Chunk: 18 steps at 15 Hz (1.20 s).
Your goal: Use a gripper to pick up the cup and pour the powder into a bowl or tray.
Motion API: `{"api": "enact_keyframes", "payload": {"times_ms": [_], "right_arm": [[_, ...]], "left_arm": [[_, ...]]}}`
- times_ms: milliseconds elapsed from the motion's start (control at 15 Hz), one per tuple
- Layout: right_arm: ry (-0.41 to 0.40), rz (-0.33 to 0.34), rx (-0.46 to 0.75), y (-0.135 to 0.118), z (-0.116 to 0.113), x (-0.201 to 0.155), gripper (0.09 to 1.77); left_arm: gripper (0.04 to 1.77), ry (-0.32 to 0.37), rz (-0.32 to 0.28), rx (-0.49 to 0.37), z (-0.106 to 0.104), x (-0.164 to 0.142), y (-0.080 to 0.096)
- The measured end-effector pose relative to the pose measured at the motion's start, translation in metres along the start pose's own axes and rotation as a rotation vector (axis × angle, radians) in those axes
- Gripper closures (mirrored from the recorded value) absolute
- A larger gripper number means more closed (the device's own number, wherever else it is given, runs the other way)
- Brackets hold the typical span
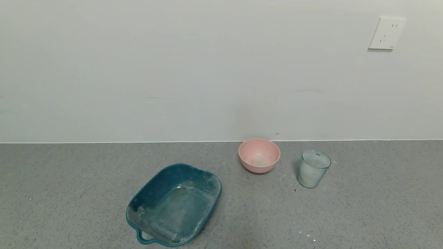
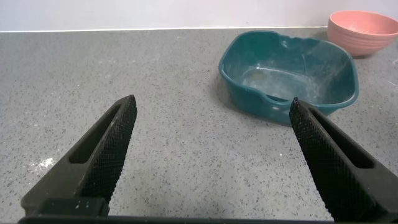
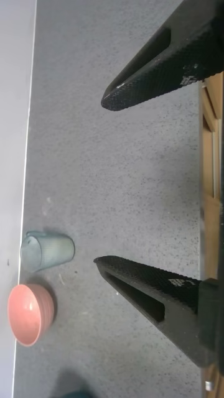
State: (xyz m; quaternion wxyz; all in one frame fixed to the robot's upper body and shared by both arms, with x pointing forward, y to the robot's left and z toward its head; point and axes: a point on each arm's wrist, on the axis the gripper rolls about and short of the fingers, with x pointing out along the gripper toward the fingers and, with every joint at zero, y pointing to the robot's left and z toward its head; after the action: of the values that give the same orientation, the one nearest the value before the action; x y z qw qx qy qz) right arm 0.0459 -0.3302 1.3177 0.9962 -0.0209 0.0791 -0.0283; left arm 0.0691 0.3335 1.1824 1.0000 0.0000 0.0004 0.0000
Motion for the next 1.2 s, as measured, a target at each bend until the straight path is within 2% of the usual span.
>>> {"api": "enact_keyframes", "payload": {"times_ms": [267, 467, 667, 1000, 1200], "right_arm": [[-0.030, 0.072, 0.000, -0.003, -0.005, -0.006, 0.16], [-0.030, 0.098, 0.018, -0.005, -0.021, -0.006, 0.16], [-0.035, 0.092, 0.019, -0.004, -0.044, -0.005, 0.16], [-0.195, 0.051, 0.022, -0.003, -0.064, 0.011, 0.16], [-0.171, 0.050, 0.020, -0.002, -0.082, 0.023, 0.16]], "left_arm": [[0.05, 0.000, 0.000, 0.000, 0.000, 0.000, 0.000], [0.05, 0.000, 0.000, 0.000, 0.000, 0.000, 0.000], [0.05, 0.000, 0.000, 0.000, 0.000, 0.000, 0.000], [0.05, 0.000, 0.000, 0.000, 0.000, 0.000, 0.000], [0.05, 0.000, 0.000, 0.000, 0.000, 0.000, 0.000]]}}
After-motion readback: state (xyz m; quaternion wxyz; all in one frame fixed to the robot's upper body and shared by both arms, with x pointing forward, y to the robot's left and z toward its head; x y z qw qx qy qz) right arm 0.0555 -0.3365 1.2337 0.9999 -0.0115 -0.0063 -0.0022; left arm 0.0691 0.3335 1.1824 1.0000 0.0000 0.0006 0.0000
